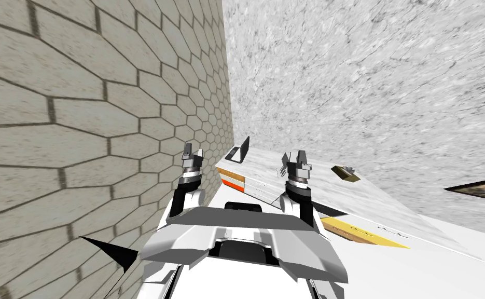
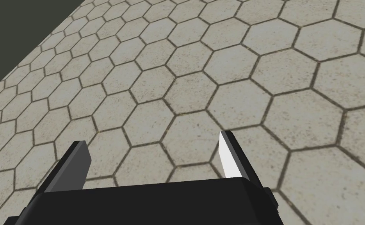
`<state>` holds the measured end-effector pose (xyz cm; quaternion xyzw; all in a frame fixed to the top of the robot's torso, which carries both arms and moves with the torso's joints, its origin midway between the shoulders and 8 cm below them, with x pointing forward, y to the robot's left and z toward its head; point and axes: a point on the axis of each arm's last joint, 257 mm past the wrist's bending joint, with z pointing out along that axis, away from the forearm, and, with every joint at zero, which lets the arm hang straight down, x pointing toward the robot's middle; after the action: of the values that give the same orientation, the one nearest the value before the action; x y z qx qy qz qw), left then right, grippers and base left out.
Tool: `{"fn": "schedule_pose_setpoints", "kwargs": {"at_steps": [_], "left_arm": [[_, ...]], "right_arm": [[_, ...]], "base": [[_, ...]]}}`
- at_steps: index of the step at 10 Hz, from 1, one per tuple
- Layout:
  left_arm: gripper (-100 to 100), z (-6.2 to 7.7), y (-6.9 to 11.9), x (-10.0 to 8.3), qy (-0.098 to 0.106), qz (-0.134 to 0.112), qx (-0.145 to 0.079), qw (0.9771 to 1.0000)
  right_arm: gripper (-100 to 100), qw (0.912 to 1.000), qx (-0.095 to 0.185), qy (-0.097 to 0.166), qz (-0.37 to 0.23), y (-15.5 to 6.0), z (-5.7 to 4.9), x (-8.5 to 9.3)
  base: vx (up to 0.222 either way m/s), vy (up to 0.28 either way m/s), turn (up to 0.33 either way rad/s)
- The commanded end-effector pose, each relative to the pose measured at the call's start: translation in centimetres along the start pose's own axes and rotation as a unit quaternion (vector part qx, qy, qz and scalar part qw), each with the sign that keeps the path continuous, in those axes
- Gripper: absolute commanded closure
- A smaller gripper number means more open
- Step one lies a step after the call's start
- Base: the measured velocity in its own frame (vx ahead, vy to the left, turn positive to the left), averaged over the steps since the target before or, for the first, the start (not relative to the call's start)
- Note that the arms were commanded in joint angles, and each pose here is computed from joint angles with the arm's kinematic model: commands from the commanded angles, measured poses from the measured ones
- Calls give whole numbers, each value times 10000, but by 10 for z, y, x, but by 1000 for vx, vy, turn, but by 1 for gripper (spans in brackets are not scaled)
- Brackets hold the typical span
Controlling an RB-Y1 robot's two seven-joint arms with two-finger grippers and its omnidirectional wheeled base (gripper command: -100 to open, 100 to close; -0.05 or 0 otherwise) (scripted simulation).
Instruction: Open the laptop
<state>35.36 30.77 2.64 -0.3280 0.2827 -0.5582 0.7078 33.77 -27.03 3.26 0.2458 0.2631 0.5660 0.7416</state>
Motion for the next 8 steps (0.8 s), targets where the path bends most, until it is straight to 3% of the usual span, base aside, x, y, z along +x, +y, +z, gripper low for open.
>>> {"fn": "schedule_pose_setpoints", "kwargs": {"at_steps": [1,3,4,8], "left_arm": [[0,0,0,0,0,0,0,10000],[0,0,0,0,0,0,0,10000],[-100,2,2,3,124,61,-26,9999],[-100,10,15,8,419,234,-194,9987]], "right_arm": [[0,10000,0,0,0,0,0,0],[0,10000,0,0,0,0,0,0],[0,10000,0,0,0,0,0,0],[0,10000,3,0,0,0,0,0]], "base": [[0,0,0],[0,0,0],[8,-9,-15],[5,-28,-27]]}}
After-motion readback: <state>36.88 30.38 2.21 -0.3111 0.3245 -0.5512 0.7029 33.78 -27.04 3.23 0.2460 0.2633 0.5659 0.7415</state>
